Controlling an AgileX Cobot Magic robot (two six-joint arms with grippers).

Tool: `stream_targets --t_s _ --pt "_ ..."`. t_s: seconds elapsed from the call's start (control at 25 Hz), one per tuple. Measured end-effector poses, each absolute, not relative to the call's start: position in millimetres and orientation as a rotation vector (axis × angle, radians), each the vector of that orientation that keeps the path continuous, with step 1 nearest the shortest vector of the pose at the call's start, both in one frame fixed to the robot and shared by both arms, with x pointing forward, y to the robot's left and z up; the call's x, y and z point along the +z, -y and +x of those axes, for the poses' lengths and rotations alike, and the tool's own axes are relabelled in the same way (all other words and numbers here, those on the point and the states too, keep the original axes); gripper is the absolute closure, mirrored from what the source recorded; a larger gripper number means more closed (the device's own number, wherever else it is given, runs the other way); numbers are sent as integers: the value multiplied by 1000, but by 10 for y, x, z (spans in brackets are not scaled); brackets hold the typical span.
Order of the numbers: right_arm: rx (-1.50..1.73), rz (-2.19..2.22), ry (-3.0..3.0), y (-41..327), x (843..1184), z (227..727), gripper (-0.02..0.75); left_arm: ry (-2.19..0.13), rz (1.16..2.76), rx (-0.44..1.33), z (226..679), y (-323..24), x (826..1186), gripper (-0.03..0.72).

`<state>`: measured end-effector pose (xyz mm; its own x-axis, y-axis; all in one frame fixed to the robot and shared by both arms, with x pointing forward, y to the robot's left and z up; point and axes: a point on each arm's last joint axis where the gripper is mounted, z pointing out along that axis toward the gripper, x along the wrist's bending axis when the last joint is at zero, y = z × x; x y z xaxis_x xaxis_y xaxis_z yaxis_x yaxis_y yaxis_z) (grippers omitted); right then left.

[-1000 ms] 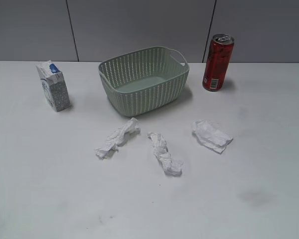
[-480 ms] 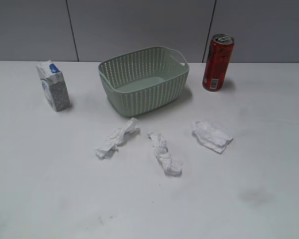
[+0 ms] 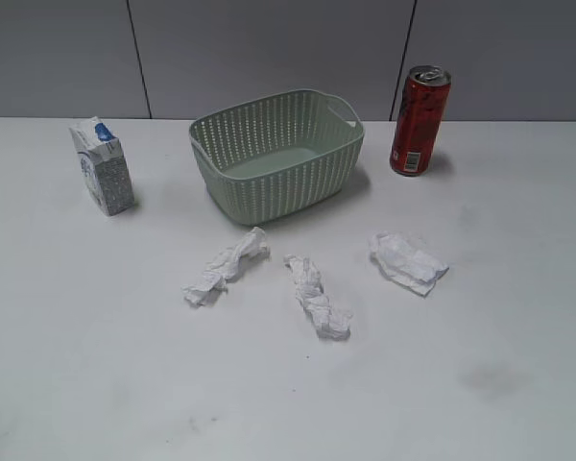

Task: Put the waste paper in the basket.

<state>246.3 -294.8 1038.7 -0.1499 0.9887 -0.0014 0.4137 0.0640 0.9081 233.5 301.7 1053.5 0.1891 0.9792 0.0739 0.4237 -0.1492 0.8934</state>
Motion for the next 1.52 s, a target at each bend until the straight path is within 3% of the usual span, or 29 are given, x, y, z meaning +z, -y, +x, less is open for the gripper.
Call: stream_targets --t_s 0.28,0.6,1.52 --pt "1083 1394 -1622 2949 10448 2457 150 -1338 1699 915 2335 -3017 10535 298" --pt "1147 1364 -1562 2906 10638 2775 150 -1338 1699 916 2335 -3018 10535 167" --pt "877 1695 -1995 2630 10612 4373 150 -1340 1701 922 2336 -3022 10535 159"
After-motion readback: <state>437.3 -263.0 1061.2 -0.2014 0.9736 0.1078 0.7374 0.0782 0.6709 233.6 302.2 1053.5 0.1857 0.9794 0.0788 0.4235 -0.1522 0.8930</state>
